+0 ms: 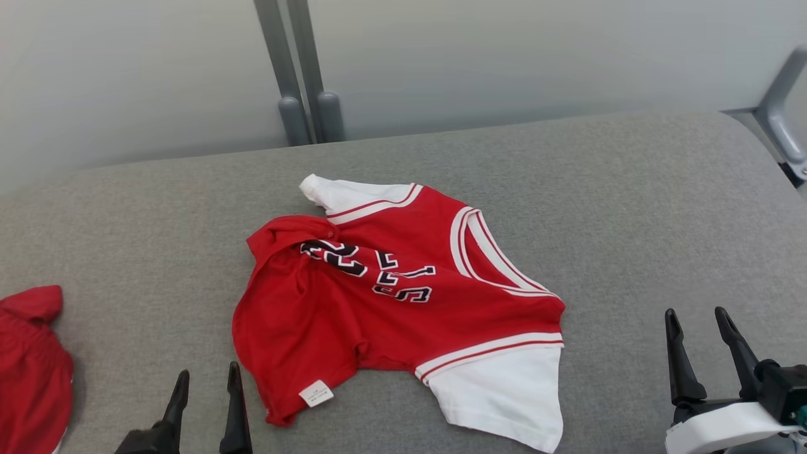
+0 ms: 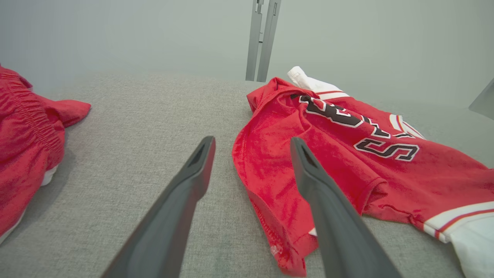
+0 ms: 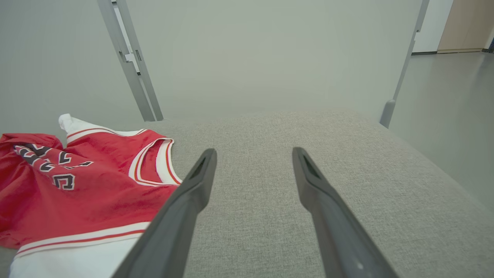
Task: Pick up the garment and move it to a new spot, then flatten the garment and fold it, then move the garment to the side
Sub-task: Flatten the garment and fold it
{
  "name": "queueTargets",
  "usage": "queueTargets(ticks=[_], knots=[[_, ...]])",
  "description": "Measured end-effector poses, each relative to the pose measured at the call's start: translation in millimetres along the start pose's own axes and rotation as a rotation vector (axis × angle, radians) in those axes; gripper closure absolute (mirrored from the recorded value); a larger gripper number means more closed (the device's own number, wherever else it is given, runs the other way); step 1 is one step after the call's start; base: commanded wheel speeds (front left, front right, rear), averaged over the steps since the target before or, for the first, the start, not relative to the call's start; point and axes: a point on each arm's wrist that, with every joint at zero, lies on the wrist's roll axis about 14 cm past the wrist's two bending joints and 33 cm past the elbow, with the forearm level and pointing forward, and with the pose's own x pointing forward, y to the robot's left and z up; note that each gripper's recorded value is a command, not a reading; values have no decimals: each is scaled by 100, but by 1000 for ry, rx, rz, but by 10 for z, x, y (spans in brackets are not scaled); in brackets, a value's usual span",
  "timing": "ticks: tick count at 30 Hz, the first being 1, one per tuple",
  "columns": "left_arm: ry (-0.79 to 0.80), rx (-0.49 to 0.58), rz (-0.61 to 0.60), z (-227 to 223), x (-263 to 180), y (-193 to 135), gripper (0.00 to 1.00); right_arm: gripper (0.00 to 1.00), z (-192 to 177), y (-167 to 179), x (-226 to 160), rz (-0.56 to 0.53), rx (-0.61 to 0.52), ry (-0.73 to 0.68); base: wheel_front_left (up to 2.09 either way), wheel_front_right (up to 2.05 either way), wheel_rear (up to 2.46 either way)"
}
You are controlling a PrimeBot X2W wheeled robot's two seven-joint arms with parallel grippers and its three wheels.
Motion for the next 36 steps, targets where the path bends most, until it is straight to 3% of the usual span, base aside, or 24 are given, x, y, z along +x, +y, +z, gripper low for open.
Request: queueTargets(ticks=[11,19,31,36], knots=[[-78,21,36,102,-409,298,0,0,-119,413,71,119,1,32,0,0,0],[-93,25,-21,122,-390,230,0,0,-125,537,45,144,13,32,0,0,0],[-73,21,-76,80,-230,60,0,0,-202,438,-36,106,21,56,0,0,0],[-49,28,-97,10,-207,-9,0,0,-121,583,37,154,24,30,0,0,0]])
